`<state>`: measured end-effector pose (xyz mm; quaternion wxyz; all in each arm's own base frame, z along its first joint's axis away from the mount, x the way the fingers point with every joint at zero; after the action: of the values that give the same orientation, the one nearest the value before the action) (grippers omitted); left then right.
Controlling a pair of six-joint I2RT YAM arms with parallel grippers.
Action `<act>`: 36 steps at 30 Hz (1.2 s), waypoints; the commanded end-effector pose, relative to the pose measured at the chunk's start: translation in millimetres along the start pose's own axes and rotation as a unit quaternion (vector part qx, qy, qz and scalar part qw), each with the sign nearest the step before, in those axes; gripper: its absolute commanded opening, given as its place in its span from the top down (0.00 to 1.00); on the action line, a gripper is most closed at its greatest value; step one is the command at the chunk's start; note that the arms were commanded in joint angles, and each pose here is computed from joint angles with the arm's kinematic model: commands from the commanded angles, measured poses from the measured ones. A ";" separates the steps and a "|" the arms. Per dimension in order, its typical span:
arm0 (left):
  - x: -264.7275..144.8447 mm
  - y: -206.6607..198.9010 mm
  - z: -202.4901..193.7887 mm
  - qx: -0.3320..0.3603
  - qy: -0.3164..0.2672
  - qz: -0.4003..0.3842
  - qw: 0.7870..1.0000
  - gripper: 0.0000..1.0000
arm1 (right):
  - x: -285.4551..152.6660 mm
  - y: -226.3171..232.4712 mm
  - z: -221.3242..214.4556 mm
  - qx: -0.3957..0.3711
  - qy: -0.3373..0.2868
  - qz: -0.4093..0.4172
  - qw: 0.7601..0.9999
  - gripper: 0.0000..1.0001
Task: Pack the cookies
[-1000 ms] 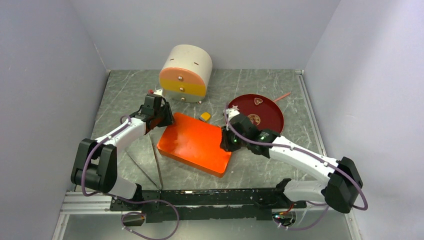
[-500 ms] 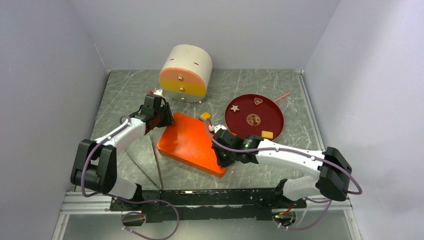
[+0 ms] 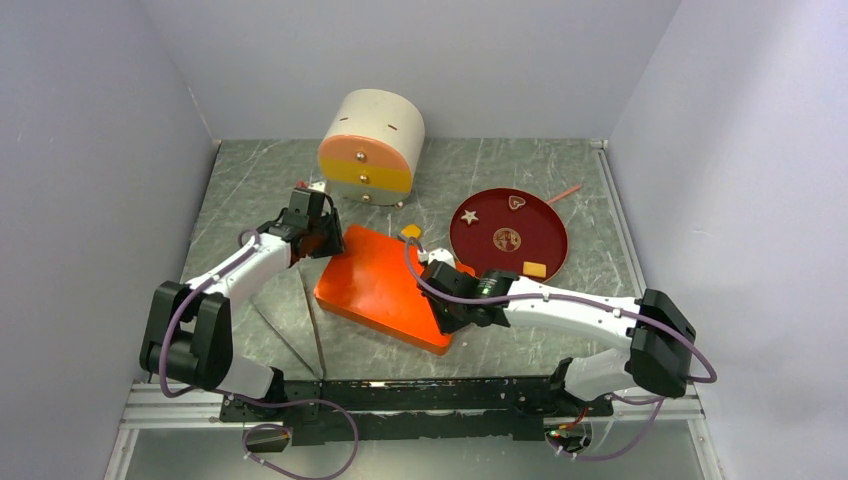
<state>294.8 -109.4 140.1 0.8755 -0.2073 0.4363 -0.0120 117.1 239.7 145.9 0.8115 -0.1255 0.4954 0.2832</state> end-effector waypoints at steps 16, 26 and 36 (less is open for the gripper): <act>-7.3 -54.8 39.8 0.097 -0.044 0.032 0.994 0.90 | -43.3 -25.6 57.5 0.033 -0.178 -0.109 0.978 0.86; 23.9 -55.8 38.5 0.116 -0.028 0.057 0.991 0.95 | -47.9 -35.1 55.0 0.055 -0.197 -0.133 0.970 0.77; 61.5 -18.0 -9.8 0.120 0.053 0.120 0.984 0.95 | -52.9 -43.4 53.5 0.075 -0.216 -0.151 0.962 0.72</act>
<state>353.4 -152.8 139.7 0.9007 -0.0813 0.4266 0.0069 158.1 217.6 203.5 0.9236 -0.0998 0.3334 0.1607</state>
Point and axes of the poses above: each gripper's point midway between its finger pads, its own x axis out along the fingers, its own y axis along the line the jaws close on, z = x × y, the point moved 7 cm from there along -x, back along the fingers, and after that the axes turned 9 degrees about -x, right-handed, at the moved point
